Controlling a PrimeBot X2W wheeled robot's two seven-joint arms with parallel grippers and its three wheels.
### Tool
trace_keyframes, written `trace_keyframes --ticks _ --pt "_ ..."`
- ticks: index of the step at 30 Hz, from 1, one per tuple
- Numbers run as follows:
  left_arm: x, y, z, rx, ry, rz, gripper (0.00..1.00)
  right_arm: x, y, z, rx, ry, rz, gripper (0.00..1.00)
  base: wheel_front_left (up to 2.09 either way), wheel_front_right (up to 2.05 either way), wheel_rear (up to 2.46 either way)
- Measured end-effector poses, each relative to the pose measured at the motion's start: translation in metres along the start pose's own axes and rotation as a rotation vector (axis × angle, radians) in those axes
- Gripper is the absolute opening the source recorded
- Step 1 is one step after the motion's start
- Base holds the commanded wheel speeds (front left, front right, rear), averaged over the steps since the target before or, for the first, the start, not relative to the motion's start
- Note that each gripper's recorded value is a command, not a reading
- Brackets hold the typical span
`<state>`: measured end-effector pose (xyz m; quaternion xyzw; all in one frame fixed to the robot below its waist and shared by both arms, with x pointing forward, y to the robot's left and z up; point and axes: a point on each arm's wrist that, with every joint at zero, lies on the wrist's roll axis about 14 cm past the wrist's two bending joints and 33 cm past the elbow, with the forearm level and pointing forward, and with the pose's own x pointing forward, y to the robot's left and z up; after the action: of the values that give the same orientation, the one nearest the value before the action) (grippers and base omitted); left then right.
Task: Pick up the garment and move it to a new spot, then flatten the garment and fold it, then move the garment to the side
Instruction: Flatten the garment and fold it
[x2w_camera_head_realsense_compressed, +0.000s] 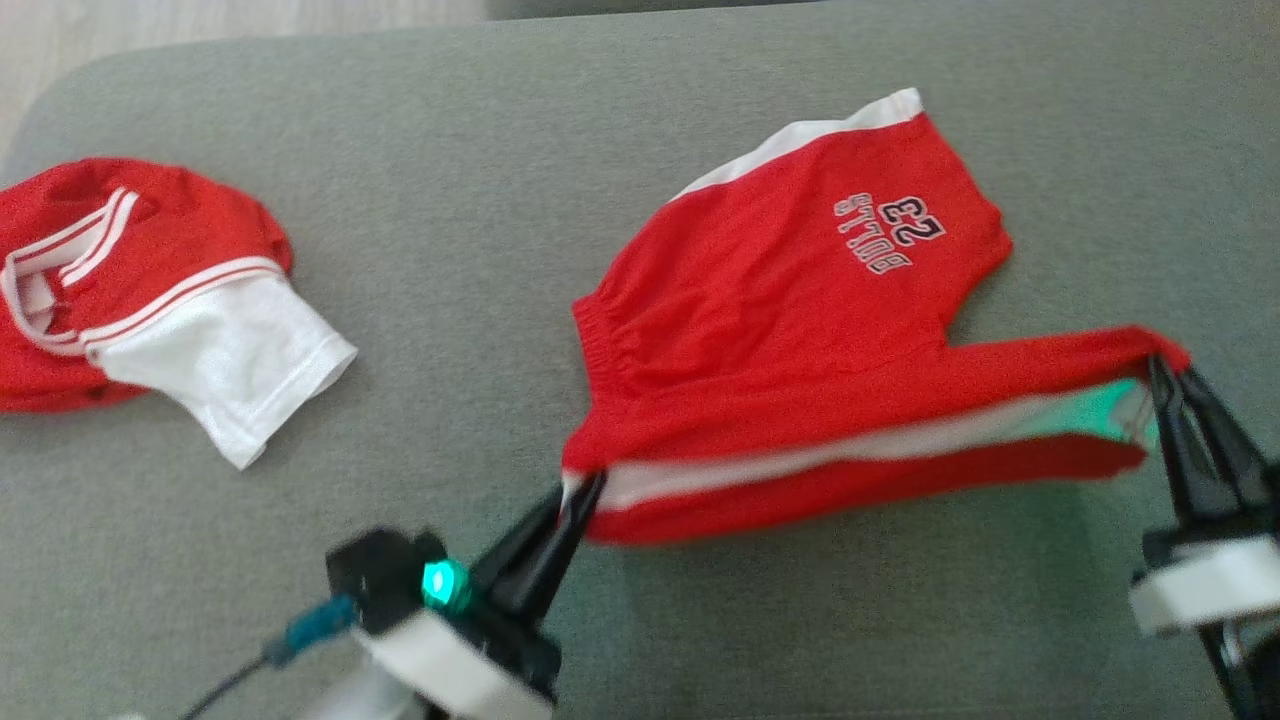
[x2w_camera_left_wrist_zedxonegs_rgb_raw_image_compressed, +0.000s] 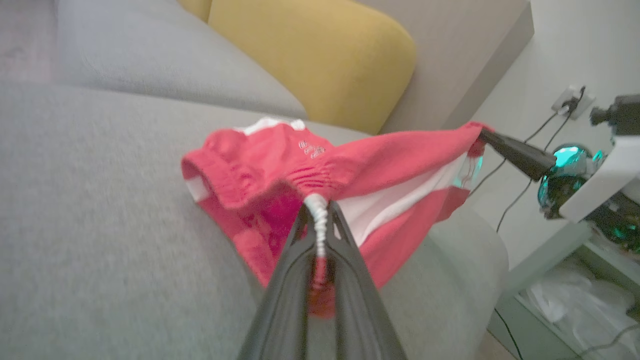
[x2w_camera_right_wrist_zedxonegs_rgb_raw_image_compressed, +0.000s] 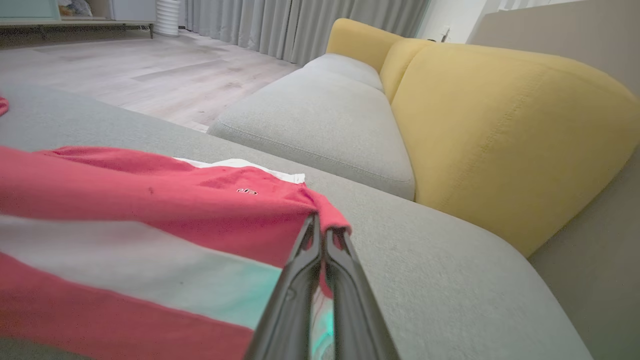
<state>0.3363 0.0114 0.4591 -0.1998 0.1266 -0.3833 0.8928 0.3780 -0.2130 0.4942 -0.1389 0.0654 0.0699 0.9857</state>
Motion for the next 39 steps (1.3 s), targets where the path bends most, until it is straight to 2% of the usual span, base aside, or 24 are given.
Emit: trace_keyframes --ticks 3,9,13,21,22,23,24,25,27,28,29,34,39 --pt "0.013 0.003 0.019 0.016 -0.053 -0.001 0.0 0.019 0.003 0.003 0.012 0.007 0.025 0.0 0.0 0.0 0.0" --pt "0.052 0.019 0.05 0.008 -0.12 0.008 0.0 0.088 -0.001 0.002 0.017 0.036 0.068 0.0 0.0 0.0 0.0" --pt "0.071 0.041 0.051 -0.052 -0.109 0.056 0.0 0.133 0.004 0.001 0.006 0.046 0.103 0.0 0.0 0.0 0.0" --pt "0.087 0.087 0.043 -0.056 -0.052 0.131 0.0 0.197 0.036 -0.029 -0.076 0.167 0.219 0.0 0.0 0.0 0.0" --pt "0.088 0.09 0.039 -0.058 -0.04 0.136 0.0 0.202 0.039 -0.034 -0.084 0.183 0.228 0.11 0.0 0.0 0.0" --pt "0.088 0.092 0.035 -0.065 -0.029 0.142 0.0 0.206 0.041 -0.037 -0.089 0.194 0.234 0.29 0.0 0.0 0.0" --pt "0.088 0.094 0.031 -0.069 -0.02 0.147 0.0 0.209 0.043 -0.039 -0.092 0.197 0.24 0.84 0.0 0.0 0.0" --pt "0.089 0.095 0.029 -0.072 -0.015 0.151 0.04 0.212 0.044 -0.041 -0.09 0.198 0.242 1.0 0.0 0.0 0.0" --pt "0.089 0.097 0.025 -0.075 -0.006 0.159 0.56 0.216 0.045 -0.043 -0.09 0.198 0.244 1.0 0.0 0.0 0.0" --pt "0.089 0.098 0.024 -0.076 -0.003 0.162 0.56 0.218 0.045 -0.043 -0.085 0.193 0.242 1.0 0.0 0.0 0.0" --pt "0.089 0.098 0.024 -0.075 -0.003 0.162 1.0 0.219 0.046 -0.043 -0.074 0.19 0.24 1.0 0.0 0.0 0.0" --pt "0.083 0.107 0.044 -0.003 -0.052 0.203 1.0 0.211 0.054 -0.042 -0.003 0.171 0.247 1.0 0.0 0.0 0.0" --pt "0.048 0.119 0.058 0.079 -0.129 0.324 1.0 0.187 0.058 -0.052 0.119 0.209 0.224 1.0 0.0 0.0 0.0"
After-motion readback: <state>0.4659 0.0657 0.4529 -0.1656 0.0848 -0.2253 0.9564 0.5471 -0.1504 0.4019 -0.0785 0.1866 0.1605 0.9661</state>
